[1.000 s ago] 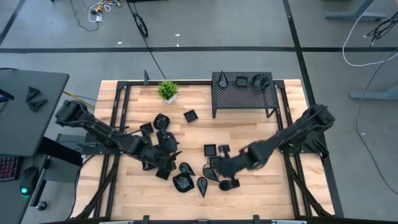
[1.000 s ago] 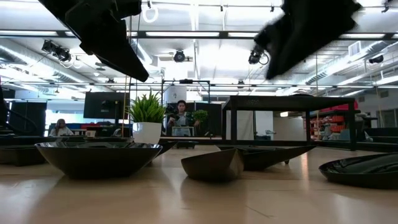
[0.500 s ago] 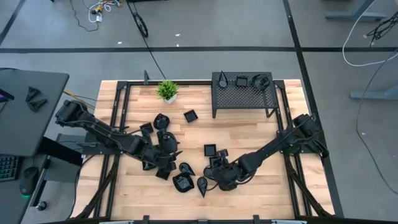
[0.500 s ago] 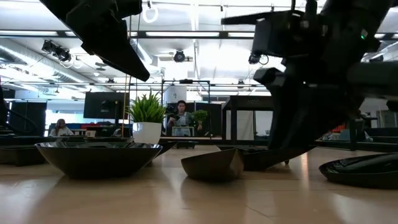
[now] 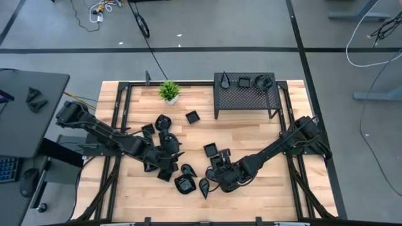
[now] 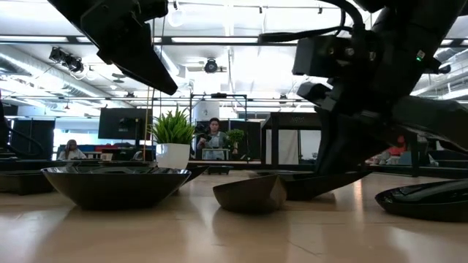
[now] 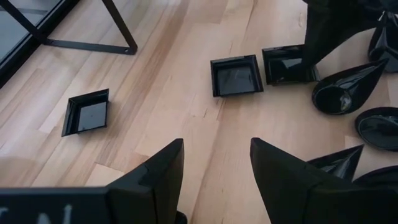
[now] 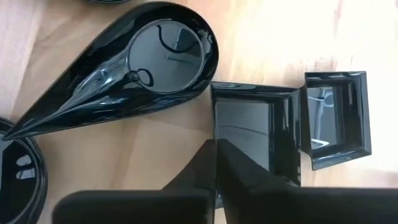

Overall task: Pick & Place Mini shaped plates
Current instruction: Stack the black square plate on top of the black square plate on the shelf

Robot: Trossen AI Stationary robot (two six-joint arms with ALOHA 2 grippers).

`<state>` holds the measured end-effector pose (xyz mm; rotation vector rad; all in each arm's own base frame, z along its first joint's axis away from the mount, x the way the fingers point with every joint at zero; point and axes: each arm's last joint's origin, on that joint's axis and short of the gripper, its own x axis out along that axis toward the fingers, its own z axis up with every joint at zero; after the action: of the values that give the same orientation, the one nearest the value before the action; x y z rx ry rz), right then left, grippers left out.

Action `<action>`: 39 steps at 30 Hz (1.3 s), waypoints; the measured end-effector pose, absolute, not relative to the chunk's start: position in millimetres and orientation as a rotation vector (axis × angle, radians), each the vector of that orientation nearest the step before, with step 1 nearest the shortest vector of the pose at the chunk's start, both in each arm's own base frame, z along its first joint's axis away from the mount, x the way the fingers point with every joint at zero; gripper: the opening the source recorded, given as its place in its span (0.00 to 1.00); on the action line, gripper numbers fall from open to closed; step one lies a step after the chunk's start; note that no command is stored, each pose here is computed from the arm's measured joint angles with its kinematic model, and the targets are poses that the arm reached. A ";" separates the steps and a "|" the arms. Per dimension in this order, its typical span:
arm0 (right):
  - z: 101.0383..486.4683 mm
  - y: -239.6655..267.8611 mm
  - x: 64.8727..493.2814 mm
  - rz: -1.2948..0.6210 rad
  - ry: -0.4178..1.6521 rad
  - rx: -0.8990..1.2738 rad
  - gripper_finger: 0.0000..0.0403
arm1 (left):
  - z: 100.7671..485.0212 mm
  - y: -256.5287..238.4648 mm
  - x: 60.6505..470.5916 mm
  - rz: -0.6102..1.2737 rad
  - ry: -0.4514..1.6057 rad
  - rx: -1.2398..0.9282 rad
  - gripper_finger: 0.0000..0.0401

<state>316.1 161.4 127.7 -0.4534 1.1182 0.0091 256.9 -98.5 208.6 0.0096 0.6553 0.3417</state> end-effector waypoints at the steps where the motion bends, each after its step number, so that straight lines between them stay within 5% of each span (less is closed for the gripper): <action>1: 128.7 162.3 315.4 0.011 1.116 -0.454 0.01 | 208.6 -98.5 256.9 0.342 0.655 0.010 0.48; 9: 165.6 169.5 304.7 0.040 1.024 -0.393 0.03 | 208.6 -98.5 256.9 0.342 0.655 0.009 0.48; 19: 270.3 142.8 268.5 -0.082 0.719 -0.444 0.02 | 208.6 -98.5 257.0 0.342 0.654 0.009 0.48; 28: 334.0 38.4 219.2 -0.366 0.745 -0.495 0.02 | 208.9 -98.7 257.3 0.341 0.650 0.006 0.48; 39: 318.5 -96.7 213.2 -0.445 1.060 -0.470 0.02 | 208.9 -92.9 259.5 0.362 0.650 -0.002 0.48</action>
<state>213.2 -96.7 318.5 -0.4695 1.0596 -0.4451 259.5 -92.9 208.9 -0.0018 0.6497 0.3623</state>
